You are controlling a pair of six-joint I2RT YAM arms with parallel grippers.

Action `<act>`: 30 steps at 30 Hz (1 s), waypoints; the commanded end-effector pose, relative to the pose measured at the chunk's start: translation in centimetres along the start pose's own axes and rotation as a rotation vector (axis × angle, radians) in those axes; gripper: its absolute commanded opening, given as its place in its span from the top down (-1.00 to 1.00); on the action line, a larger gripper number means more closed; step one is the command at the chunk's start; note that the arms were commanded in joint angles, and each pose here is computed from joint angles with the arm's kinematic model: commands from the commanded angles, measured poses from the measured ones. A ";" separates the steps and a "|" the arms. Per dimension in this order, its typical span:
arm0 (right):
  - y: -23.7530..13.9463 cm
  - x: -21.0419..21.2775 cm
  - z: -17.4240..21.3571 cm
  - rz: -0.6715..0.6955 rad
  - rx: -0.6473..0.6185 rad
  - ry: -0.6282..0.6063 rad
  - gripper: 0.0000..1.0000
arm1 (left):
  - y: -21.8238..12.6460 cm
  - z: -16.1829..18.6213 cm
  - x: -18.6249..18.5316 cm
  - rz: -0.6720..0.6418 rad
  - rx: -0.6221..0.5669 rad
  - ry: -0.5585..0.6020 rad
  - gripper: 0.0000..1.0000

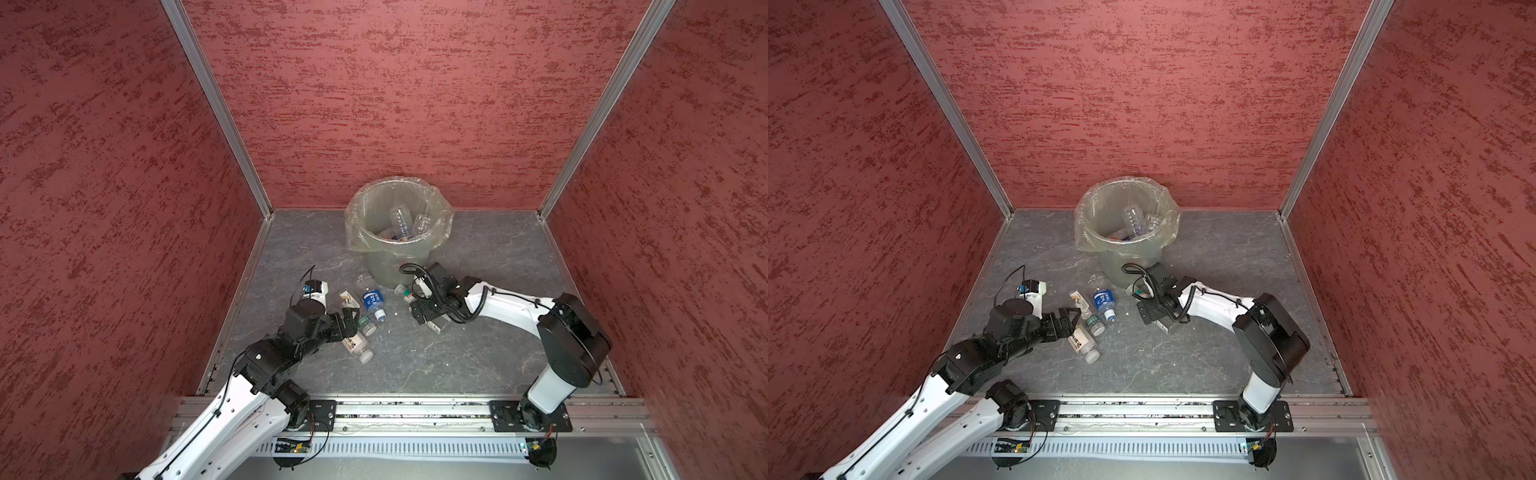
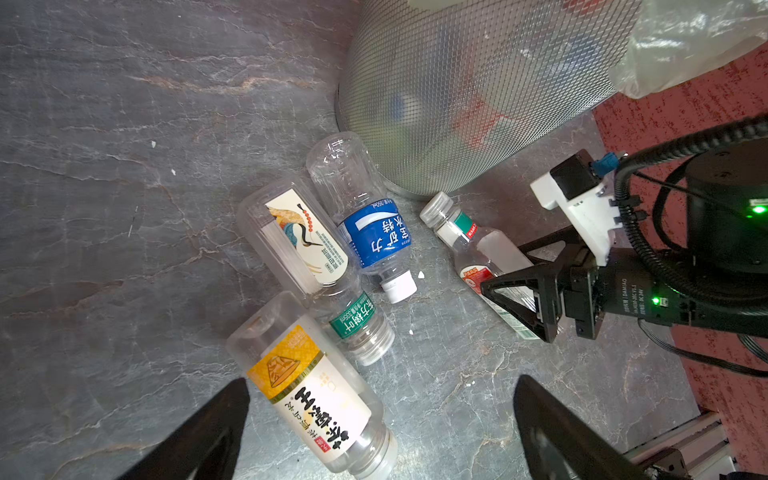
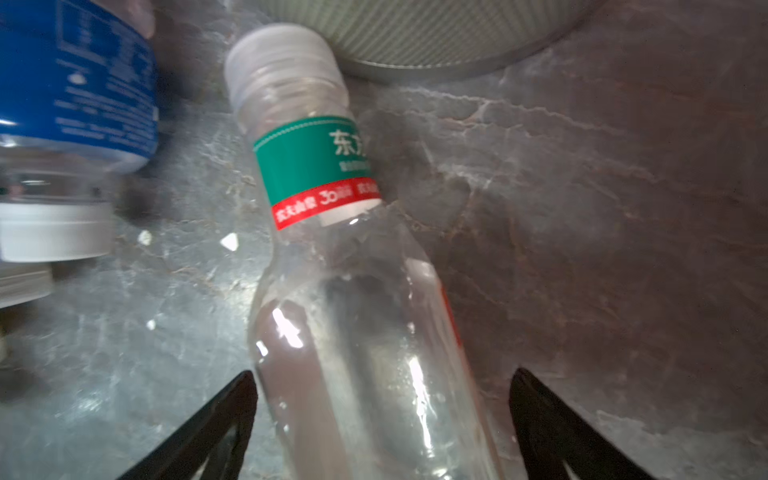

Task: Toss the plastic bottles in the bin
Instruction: 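Lower the right gripper onto the clear green-labeled bottle beside the wastebasket, then close the right gripper around the green-labeled bottle's neck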

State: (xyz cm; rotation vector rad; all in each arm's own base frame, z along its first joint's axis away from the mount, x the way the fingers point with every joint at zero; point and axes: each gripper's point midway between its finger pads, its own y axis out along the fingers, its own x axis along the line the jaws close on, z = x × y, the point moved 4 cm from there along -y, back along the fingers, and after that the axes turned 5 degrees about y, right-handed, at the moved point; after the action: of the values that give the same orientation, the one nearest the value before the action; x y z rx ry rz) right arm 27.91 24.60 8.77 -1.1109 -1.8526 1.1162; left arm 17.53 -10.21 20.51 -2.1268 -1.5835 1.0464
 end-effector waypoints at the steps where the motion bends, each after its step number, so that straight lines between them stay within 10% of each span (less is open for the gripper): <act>1: -0.2 -0.5 -0.3 0.109 0.002 -0.042 -0.90 | 0.0 -0.1 -0.1 0.010 -0.004 -0.007 -0.99; 30: 1.8 2.3 0.3 0.025 0.110 -0.179 -0.61 | 0.3 -0.5 -0.5 0.020 0.001 -0.001 -0.99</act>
State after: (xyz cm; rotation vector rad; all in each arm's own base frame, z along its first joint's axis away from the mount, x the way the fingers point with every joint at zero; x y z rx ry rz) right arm 27.08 26.46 7.21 -1.0183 -1.8805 1.3367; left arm 17.69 -10.49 20.06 -2.1082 -1.5605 1.0634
